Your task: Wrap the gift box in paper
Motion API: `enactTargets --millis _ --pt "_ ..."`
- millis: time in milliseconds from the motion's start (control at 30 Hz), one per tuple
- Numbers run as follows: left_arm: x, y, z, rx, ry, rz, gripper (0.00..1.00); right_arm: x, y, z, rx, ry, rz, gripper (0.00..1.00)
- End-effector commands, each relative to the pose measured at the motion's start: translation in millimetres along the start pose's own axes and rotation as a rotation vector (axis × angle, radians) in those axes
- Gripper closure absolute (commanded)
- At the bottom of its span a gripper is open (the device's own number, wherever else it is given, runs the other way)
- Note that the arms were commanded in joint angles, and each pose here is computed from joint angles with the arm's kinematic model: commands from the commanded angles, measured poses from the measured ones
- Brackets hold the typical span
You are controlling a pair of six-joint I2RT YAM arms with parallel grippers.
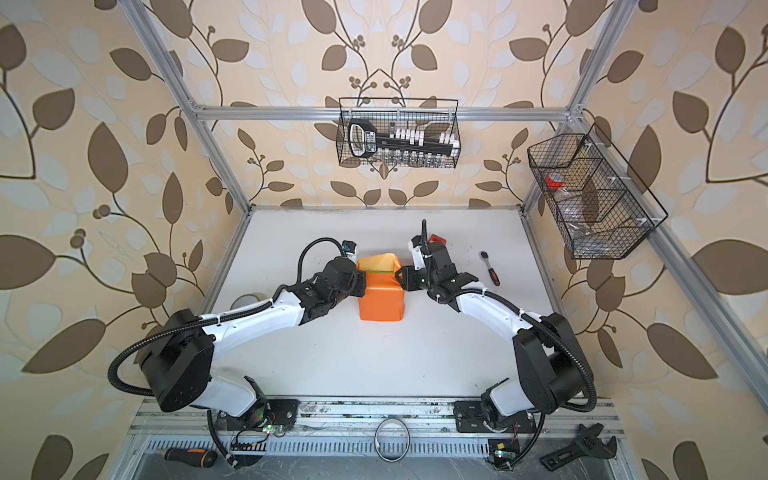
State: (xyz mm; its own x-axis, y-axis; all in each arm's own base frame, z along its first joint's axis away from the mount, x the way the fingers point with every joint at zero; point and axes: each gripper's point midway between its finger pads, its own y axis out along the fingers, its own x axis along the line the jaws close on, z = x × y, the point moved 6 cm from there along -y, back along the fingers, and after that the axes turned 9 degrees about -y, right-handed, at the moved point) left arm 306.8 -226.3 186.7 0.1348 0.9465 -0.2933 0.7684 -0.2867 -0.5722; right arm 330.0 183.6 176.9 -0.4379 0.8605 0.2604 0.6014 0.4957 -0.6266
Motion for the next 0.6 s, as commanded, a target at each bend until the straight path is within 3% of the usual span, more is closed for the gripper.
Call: enactTargets --millis 0,300,567 --pt "-3.0 -8.2 -4.0 -0.031 0.008 0.017 1.00 -6.8 8.5 2.3 0.011 0.001 0.020 0.50" --pt "-5.0 -7.0 -2.5 -0.025 0.004 0.036 1.00 -12.4 24.4 28.0 0.025 0.085 -0.075 0.48" --pt "-4.9 -6.9 -2.1 -0.023 0.005 0.036 1.00 -6.1 0.2 1.7 -0.062 0.132 -0.201 0.41"
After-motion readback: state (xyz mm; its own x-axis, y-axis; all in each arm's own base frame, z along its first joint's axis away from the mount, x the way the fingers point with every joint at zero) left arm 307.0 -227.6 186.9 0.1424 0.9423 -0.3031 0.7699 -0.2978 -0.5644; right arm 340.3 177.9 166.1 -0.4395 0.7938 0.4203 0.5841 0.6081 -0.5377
